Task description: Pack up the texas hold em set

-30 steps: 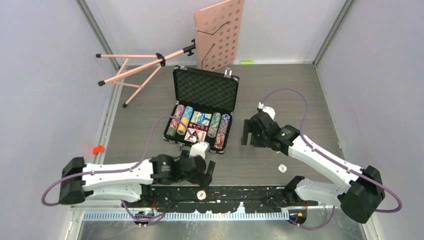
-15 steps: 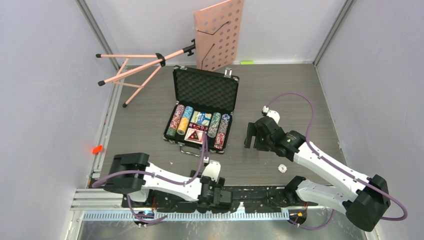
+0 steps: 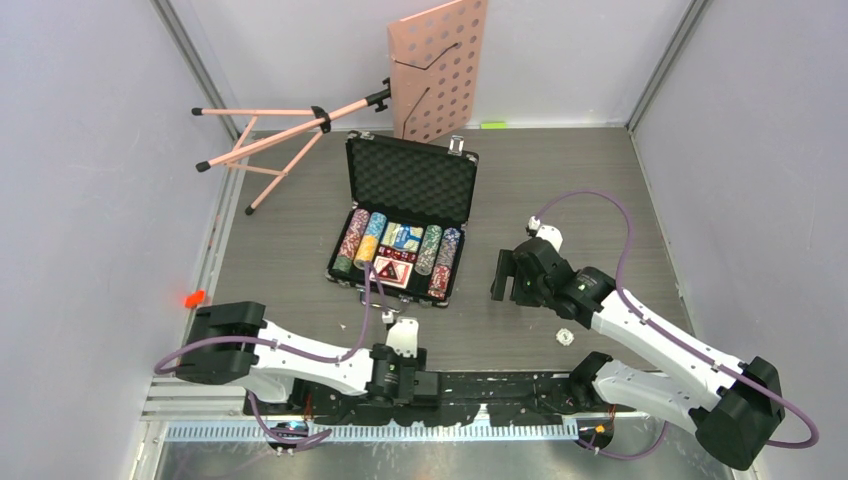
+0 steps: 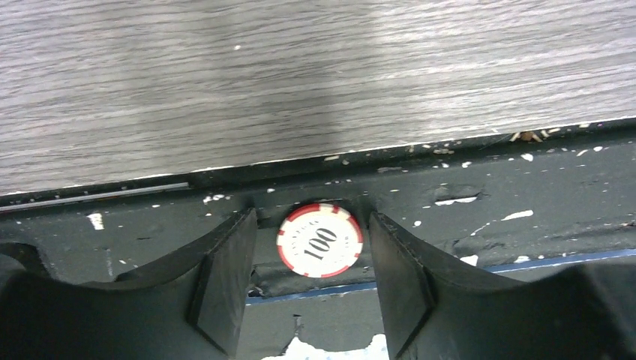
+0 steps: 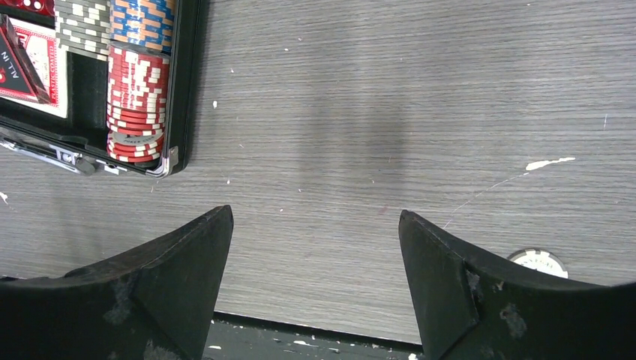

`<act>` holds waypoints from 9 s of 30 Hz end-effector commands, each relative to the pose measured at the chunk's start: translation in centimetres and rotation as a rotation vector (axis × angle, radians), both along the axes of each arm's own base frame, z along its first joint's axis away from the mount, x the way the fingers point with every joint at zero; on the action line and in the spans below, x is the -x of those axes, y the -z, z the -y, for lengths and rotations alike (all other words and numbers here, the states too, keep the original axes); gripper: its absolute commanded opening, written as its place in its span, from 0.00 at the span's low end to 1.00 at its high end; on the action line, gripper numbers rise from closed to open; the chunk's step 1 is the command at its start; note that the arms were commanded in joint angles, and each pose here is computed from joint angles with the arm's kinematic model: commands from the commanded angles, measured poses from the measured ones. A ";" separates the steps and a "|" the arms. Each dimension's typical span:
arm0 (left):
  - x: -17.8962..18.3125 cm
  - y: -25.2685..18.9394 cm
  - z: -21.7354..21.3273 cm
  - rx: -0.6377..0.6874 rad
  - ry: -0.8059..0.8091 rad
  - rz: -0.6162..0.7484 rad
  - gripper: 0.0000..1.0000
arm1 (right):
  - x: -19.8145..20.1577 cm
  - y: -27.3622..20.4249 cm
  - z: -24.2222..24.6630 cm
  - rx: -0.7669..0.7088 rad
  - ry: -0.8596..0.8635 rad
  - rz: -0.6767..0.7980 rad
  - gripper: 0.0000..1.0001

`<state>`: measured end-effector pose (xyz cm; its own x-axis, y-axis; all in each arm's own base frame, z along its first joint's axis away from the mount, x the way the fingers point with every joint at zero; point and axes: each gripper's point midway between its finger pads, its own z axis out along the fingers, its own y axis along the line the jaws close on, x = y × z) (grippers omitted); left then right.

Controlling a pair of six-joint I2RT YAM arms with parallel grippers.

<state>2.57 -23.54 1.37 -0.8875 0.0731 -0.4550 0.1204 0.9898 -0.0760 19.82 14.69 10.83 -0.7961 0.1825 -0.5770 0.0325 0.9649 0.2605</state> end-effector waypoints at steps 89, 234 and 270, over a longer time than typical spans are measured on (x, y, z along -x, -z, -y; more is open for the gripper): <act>-1.9 2.2 0.4 -0.146 -0.061 0.014 0.48 | 0.6 -1.2 -1.5 -0.068 -0.114 0.022 0.85; -12.0 -7.7 -3.2 0.348 0.178 0.395 0.76 | -1.2 -3.0 -18.0 -0.103 -1.066 0.272 0.01; -12.1 -7.4 -3.5 0.344 0.177 0.384 0.76 | -5.4 0.4 -15.6 0.157 -0.913 0.273 0.01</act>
